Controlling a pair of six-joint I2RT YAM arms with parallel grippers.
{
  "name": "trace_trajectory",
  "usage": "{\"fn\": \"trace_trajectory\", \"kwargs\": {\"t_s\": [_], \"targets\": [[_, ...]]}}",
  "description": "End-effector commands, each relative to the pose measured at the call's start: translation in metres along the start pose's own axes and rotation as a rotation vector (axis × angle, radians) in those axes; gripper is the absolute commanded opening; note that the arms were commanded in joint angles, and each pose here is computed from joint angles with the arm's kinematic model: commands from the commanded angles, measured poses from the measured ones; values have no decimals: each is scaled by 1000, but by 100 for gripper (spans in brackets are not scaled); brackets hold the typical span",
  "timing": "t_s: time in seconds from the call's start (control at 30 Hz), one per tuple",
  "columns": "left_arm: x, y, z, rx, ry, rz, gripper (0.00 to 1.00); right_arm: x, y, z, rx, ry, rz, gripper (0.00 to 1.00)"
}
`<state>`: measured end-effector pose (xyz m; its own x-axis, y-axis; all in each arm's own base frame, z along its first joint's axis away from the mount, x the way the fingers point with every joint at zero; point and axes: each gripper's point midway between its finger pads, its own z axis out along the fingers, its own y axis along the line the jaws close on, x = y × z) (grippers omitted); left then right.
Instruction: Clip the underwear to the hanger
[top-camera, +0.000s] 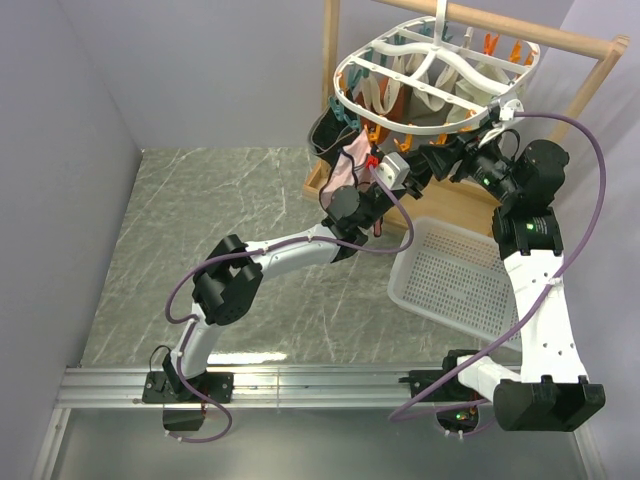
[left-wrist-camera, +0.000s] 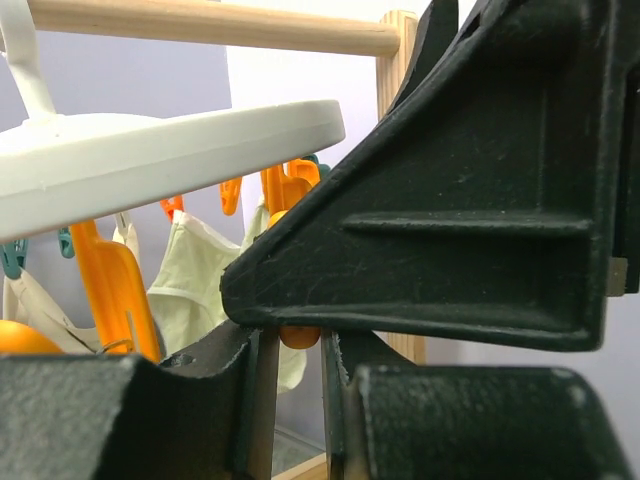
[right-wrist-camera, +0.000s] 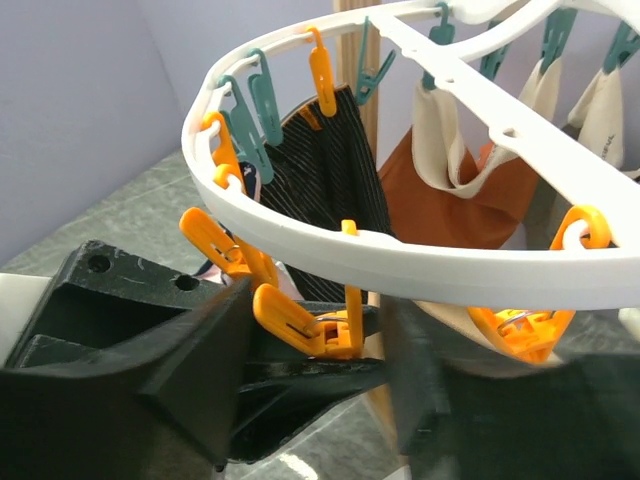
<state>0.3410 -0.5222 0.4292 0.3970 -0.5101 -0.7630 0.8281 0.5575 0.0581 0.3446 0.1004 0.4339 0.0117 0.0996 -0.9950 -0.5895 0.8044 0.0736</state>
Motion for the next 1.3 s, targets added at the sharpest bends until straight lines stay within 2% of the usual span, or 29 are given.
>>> {"fn": "trace_trajectory", "kwargs": {"t_s": [0.0,0.07,0.1,0.17,0.2,0.23,0.27,0.3,0.33,0.37,0.4,0.43,0.5,0.53,0.57,0.67,0.7,0.73,0.77,0.83,0.87,0.9,0.97,1.03,1.07,1.1,1.27], "targets": [[-50,-19,7,80,-101,4,5,-22,2,-1,15,-52,-50,56],[-50,-19,6,84,-101,4,8,-26,2,-2,19,-64,-51,52],[-47,-21,5,87,-94,1,9,-28,2,-2,19,-67,-51,47],[-53,-21,4,91,-103,2,19,-30,2,-1,18,-73,-46,40],[-50,-22,0,98,-90,3,24,-31,1,-1,19,-74,-47,31],[-50,-24,-2,112,-86,4,31,-30,1,0,21,-72,-42,27],[-59,-26,-3,123,-96,10,35,-29,1,1,20,-71,-41,24],[-53,-28,-10,133,-73,15,39,-30,0,1,23,-73,-41,17],[-54,-28,-13,140,-68,23,46,-29,0,1,24,-69,-36,14],[-66,-28,-15,144,-74,27,48,-29,-1,2,28,-70,-36,12],[-54,-29,-24,150,-20,26,50,-28,-2,2,29,-69,-35,8],[-72,-31,-28,175,-31,17,51,-28,-1,2,29,-70,-38,6],[-53,-31,-51,209,74,3,54,-29,-2,1,33,-73,-36,1],[-72,-32,-57,228,73,1,55,-29,-2,2,35,-73,-36,0],[-58,-33,-74,248,137,0,55,-30,-2,1,36,-75,-34,0],[-47,-37,-108,350,297,68,59,-31,-2,2,35,-80,-25,0],[-43,-37,-118,405,337,138,62,-31,-3,3,36,-80,-21,0],[-34,-39,-136,467,428,156,63,-32,-2,2,36,-83,-22,0],[-31,-39,-149,557,461,179,65,-32,-2,2,37,-83,-19,0],[-23,-32,-160,676,491,337,69,-33,-3,3,41,-80,-13,0],[-12,-29,-176,742,598,347,70,-33,-3,3,39,-79,-12,0],[-8,-22,-178,814,593,465,70,-33,-2,3,41,-78,-8,0],[1,-3,-190,879,681,484,70,-31,-2,2,40,-74,-6,0],[7,7,-183,942,682,573,70,-32,-2,2,41,-77,-8,0],[14,9,-194,982,729,572,69,-31,-2,2,42,-77,-6,0],[21,13,-194,1022,720,644,69,-30,-1,2,38,-74,-3,0],[32,18,-187,1100,682,803,72,-28,0,2,36,-68,-3,0]]}}
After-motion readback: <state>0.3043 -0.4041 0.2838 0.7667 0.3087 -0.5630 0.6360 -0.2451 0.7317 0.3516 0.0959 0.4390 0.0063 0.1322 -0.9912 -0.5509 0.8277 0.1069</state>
